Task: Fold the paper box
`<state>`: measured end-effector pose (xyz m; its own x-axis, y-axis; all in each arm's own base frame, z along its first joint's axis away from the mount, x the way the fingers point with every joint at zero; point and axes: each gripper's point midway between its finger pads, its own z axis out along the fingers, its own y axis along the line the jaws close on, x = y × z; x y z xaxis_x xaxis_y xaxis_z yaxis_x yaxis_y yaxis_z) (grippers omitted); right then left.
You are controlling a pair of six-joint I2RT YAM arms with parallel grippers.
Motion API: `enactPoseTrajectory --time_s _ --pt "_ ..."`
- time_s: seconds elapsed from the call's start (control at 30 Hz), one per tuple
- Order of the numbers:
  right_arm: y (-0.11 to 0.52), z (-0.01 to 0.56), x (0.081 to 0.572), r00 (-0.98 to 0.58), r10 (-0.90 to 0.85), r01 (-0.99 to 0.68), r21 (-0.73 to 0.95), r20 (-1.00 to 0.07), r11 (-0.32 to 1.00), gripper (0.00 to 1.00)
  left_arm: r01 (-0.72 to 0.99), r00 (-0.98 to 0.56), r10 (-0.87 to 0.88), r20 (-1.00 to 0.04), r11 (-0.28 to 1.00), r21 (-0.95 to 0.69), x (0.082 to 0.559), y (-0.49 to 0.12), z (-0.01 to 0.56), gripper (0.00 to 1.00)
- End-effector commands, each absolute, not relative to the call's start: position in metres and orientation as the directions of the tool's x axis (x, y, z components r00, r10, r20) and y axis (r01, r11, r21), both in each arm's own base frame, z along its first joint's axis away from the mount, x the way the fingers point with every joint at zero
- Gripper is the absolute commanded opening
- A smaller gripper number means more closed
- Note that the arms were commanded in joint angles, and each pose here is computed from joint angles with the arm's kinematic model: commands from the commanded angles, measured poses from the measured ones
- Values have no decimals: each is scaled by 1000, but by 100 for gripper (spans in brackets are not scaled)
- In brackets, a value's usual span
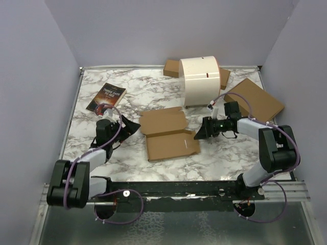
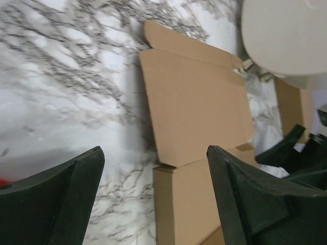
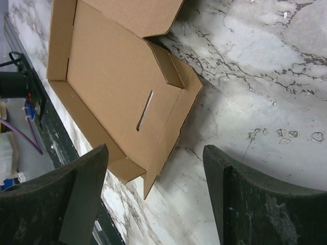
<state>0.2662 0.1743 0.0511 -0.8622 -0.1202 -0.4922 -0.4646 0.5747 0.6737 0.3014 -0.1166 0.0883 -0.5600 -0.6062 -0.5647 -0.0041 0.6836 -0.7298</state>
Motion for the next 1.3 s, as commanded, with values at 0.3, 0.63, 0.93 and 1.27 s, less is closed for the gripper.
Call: enactPoseTrajectory --time_s 0.3,0.63,0.93,1.27 --pt "184 65 272 -822 -138 -539 679 -552 498 74 77 -660 -664 -352 407 -910 345 -151 65 53" --pt "184 63 272 -826 -139 -534 680 -546 502 74 77 -700 -639 -320 377 -923 357 -167 50 18" --pt "180 66 278 -806 -145 -554 644 -574 528 74 191 -639 -675 -368 324 -927 352 -166 74 0" --pt "180 84 278 -714 -195 -666 566 -672 486 75 308 -443 -726 -526 428 -850 316 -143 104 0"
